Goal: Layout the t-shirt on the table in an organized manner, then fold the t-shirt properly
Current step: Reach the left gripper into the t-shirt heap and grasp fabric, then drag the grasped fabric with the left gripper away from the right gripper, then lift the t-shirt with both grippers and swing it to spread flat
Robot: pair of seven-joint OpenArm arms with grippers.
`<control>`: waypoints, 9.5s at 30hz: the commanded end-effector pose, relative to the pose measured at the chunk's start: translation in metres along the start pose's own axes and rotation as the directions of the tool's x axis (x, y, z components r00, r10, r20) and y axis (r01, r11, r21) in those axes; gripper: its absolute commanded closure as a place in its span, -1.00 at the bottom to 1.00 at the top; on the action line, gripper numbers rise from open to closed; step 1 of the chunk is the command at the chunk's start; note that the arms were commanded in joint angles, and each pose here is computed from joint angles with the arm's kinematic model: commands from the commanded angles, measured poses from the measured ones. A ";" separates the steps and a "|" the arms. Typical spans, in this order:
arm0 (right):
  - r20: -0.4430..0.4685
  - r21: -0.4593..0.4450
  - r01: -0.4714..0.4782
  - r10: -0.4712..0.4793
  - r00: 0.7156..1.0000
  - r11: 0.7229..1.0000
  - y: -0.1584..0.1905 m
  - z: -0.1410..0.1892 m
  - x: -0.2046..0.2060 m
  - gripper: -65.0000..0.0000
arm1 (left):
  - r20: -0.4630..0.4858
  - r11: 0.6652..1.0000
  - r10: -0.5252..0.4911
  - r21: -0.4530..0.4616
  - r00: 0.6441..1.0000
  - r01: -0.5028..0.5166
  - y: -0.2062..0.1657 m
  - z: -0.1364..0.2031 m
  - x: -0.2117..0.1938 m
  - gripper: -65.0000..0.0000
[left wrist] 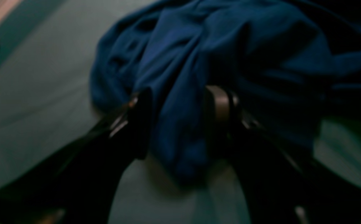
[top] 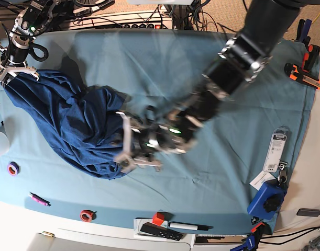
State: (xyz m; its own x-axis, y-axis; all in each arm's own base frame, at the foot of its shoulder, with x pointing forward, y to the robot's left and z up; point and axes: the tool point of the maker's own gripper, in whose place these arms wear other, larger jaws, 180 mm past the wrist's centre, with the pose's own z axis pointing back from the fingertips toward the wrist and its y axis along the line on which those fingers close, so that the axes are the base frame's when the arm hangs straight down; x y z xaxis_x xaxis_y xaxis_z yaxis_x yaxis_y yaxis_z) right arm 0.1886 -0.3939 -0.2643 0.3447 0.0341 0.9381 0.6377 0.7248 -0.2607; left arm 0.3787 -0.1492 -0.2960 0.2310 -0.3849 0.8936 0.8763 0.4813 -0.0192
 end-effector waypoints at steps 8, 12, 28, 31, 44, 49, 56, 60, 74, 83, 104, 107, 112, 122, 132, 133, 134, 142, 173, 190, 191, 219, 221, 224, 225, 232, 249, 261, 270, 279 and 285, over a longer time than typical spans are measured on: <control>0.063 -0.015 -0.018 0.019 0.998 1.000 -0.005 0.000 0.018 1.00 | 0.012 0.953 0.187 -0.246 0.982 -0.178 -0.042 0.032 -0.042 0.21; 0.061 -0.015 -0.018 0.019 0.998 1.000 -0.005 0.000 0.017 1.00 | 0.022 0.933 0.198 -0.310 0.980 -0.182 -0.075 0.028 -0.053 0.21; 0.061 -0.015 -0.018 0.019 0.998 1.000 -0.005 0.000 0.017 1.00 | 0.015 0.967 -0.217 -0.132 0.976 0.217 -0.114 -0.017 -0.057 0.16; 0.061 -0.015 -0.018 0.019 0.998 1.000 -0.005 0.000 0.017 1.00 | -0.008 0.956 -0.283 -0.086 0.959 0.282 -0.112 -0.020 -0.061 0.16; 0.054 -0.015 -0.018 0.019 0.998 1.000 -0.005 0.000 0.016 1.00 | -0.057 0.936 -0.352 -0.006 0.934 0.352 -0.095 -0.022 -0.071 0.16; 0.054 -0.015 -0.018 0.019 0.998 1.000 -0.005 0.000 0.016 1.00 | -0.087 0.943 -0.332 -0.029 0.939 0.331 -0.096 -0.024 -0.085 0.20; 0.054 -0.015 -0.018 0.019 0.998 1.000 -0.005 0.000 0.016 1.00 | -0.096 0.947 -0.322 -0.053 0.942 0.318 -0.099 -0.025 -0.091 0.24; 0.054 -0.015 -0.018 0.019 0.998 1.000 -0.005 0.000 0.016 1.00 | -0.095 0.947 -0.322 -0.052 0.942 0.318 -0.099 -0.025 -0.090 0.94; 0.091 0.045 0.029 -0.033 0.995 0.999 0.006 -0.001 0.025 1.00 | -0.072 0.900 -0.390 0.182 0.918 0.397 -0.030 0.002 -0.036 1.00; 0.134 0.109 0.130 -0.144 0.980 0.986 0.024 -0.010 0.047 1.00 | -0.073 0.831 -0.402 0.388 0.913 0.397 0.044 0.065 -0.013 1.00; 0.130 0.299 0.162 -0.208 0.969 0.941 0.094 -0.010 0.067 1.00 | -0.029 0.925 -0.224 0.307 0.974 0.222 0.116 0.142 -0.037 0.58; 0.129 0.299 0.116 -0.161 0.979 0.947 0.100 -0.009 0.064 1.00 | -0.041 0.932 -0.211 0.293 0.977 0.214 0.113 0.124 -0.047 0.12; 0.123 0.291 0.105 -0.146 0.982 0.951 0.098 -0.009 0.061 1.00 | -0.104 0.950 -0.194 0.227 0.976 0.213 0.106 0.078 -0.061 0.13; 0.120 0.277 0.074 -0.111 0.986 0.958 0.095 -0.008 0.055 1.00 | -0.132 0.983 -0.148 0.087 0.980 0.160 0.096 0.023 -0.044 0.13; 0.124 0.277 0.074 -0.112 0.986 0.958 0.095 -0.008 0.056 1.00 | -0.236 0.982 -0.188 -0.036 0.953 0.184 0.075 0.016 -0.086 0.13; 0.124 0.277 0.074 -0.112 0.986 0.958 0.095 -0.008 0.056 1.00 | -0.249 0.978 -0.207 -0.051 0.946 0.201 0.071 0.014 -0.092 0.13; 0.124 0.277 0.074 -0.112 0.986 0.958 0.095 -0.008 0.056 1.00 | -0.262 0.974 -0.228 -0.065 0.938 0.219 0.068 0.013 -0.098 0.13; 0.124 0.277 0.074 -0.112 0.986 0.958 0.095 -0.008 0.056 1.00 | -0.276 0.962 -0.274 -0.064 0.921 0.267 0.066 0.010 -0.100 0.84; 0.121 0.277 0.072 -0.109 0.987 0.958 0.095 -0.008 0.056 1.00 | -0.042 0.994 0.109 -0.023 0.993 -0.110 0.101 0.088 -0.090 1.00; -0.007 0.298 0.128 -0.132 0.991 0.946 0.101 0.001 0.025 1.00 | 0.364 0.943 0.327 -0.066 0.872 -0.327 0.121 0.178 0.002 1.00; -0.040 0.309 0.157 -0.152 0.988 0.938 0.104 0.004 0.018 1.00 | 0.377 0.944 0.323 -0.058 0.868 -0.326 0.124 0.186 0.004 1.00; 0.207 0.770 0.065 -0.345 0.916 0.635 0.166 0.109 0.141 1.00 | 0.607 0.968 0.179 0.033 0.774 -0.250 0.151 0.302 0.070 1.00; 0.233 0.696 0.105 -0.361 0.903 0.711 0.154 0.091 0.151 1.00 | 0.606 0.969 0.128 0.091 0.785 -0.229 0.158 0.302 0.075 1.00; 0.292 0.604 0.131 -0.372 0.881 0.786 0.138 0.075 0.166 1.00 | 0.582 0.972 0.065 0.147 0.810 -0.184 0.162 0.290 0.079 1.00; 0.307 0.582 0.136 -0.372 0.876 0.802 0.135 0.071 0.170 1.00 | 0.566 0.974 0.044 0.159 0.823 -0.162 0.161 0.283 0.080 1.00; 0.281 0.528 0.192 -0.384 0.880 0.827 0.137 0.035 0.164 1.00 | 0.426 0.963 -0.113 0.271 0.898 -0.007 0.159 0.232 0.090 1.00; 0.065 0.532 0.353 -0.453 0.889 0.770 0.202 -0.125 0.167 1.00 | 0.318 0.878 -0.179 0.479 0.931 0.005 0.242 0.192 0.115 1.00; -0.064 0.597 0.443 -0.511 0.857 0.669 0.243 -0.155 0.255 1.00 | 0.317 0.842 -0.204 0.539 0.926 0.001 0.283 0.231 0.194 1.00; -0.120 0.594 0.410 -0.428 0.896 0.692 0.251 -0.155 0.224 1.00 | 0.280 0.872 -0.078 0.484 0.957 -0.070 0.275 0.199 0.129 1.00; -0.189 0.547 0.357 -0.304 0.934 0.758 0.250 -0.157 0.162 1.00 | 0.286 0.889 -0.029 0.446 0.958 -0.107 0.245 0.145 0.090 1.00; -0.233 0.656 0.314 -0.212 0.949 0.686 0.263 -0.128 0.120 1.00 | 0.324 0.928 0.029 0.343 0.945 -0.146 0.232 0.147 0.091 1.00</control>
State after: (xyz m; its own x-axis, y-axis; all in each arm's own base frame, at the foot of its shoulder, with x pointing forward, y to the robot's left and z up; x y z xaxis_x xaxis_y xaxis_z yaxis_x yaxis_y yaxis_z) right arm 0.4727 -0.2812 -0.2858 0.4401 -0.2926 0.8489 0.1143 0.9560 0.2703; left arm 0.5334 0.0386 -0.1899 0.1914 -0.1245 0.9736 0.6386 0.7691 -0.0272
